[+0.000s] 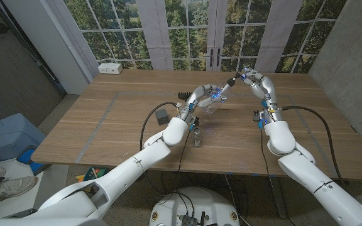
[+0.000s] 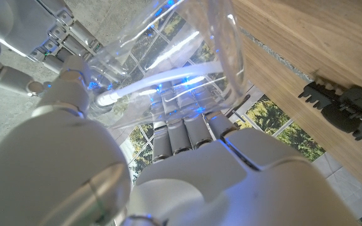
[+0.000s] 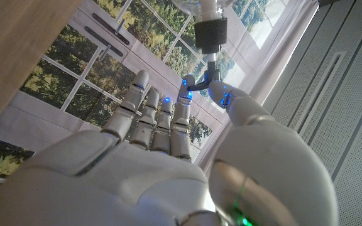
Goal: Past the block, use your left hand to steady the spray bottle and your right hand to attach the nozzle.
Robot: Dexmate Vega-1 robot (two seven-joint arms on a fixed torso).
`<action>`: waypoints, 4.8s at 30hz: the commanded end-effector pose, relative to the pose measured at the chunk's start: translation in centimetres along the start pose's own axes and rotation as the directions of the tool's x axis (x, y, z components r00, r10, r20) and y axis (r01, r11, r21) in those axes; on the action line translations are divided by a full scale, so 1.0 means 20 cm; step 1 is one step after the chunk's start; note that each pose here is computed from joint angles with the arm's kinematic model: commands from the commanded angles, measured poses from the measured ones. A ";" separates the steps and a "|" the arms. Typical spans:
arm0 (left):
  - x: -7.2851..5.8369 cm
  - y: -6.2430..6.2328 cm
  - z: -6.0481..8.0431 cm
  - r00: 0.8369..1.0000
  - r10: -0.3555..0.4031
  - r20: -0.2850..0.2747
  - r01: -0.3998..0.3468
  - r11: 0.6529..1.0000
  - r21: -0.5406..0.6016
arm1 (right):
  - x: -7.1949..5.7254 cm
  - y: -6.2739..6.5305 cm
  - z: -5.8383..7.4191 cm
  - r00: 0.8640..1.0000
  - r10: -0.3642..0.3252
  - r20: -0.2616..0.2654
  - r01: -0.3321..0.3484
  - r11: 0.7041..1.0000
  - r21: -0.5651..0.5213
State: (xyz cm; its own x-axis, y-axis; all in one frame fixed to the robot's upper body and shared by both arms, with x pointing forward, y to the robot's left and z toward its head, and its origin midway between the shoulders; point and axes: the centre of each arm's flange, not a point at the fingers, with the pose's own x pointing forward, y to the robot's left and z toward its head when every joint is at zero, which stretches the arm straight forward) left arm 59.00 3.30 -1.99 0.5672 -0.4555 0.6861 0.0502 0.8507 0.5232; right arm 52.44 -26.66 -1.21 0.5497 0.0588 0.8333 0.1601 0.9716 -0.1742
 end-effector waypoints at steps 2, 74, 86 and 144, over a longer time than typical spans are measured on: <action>0.02 0.00 -0.01 1.000 -0.005 -0.009 0.005 1.000 0.004 | -0.03 -0.01 -0.01 0.999 -0.029 0.033 0.029 1.000 0.001; -0.01 0.01 0.01 0.996 0.067 0.063 -0.068 0.998 0.005 | -0.06 0.06 0.09 0.993 -0.081 -0.080 0.080 0.997 -0.017; 0.00 0.02 0.03 0.984 0.136 0.119 -0.136 0.991 -0.003 | -0.06 0.05 0.10 0.972 -0.027 -0.234 0.012 0.998 -0.062; 0.00 -0.07 0.06 0.994 0.055 0.092 -0.063 0.994 0.088 | 0.03 0.20 0.21 0.911 0.291 -0.291 -0.379 0.871 -0.314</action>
State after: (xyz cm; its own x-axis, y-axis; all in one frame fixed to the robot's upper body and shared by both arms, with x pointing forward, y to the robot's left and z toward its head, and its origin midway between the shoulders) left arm 58.22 1.98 -2.10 0.4958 -0.4301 0.7544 -0.0456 0.8546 0.5172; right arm 50.57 -22.38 0.73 0.7973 0.3094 0.5183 0.1068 0.7729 -0.6255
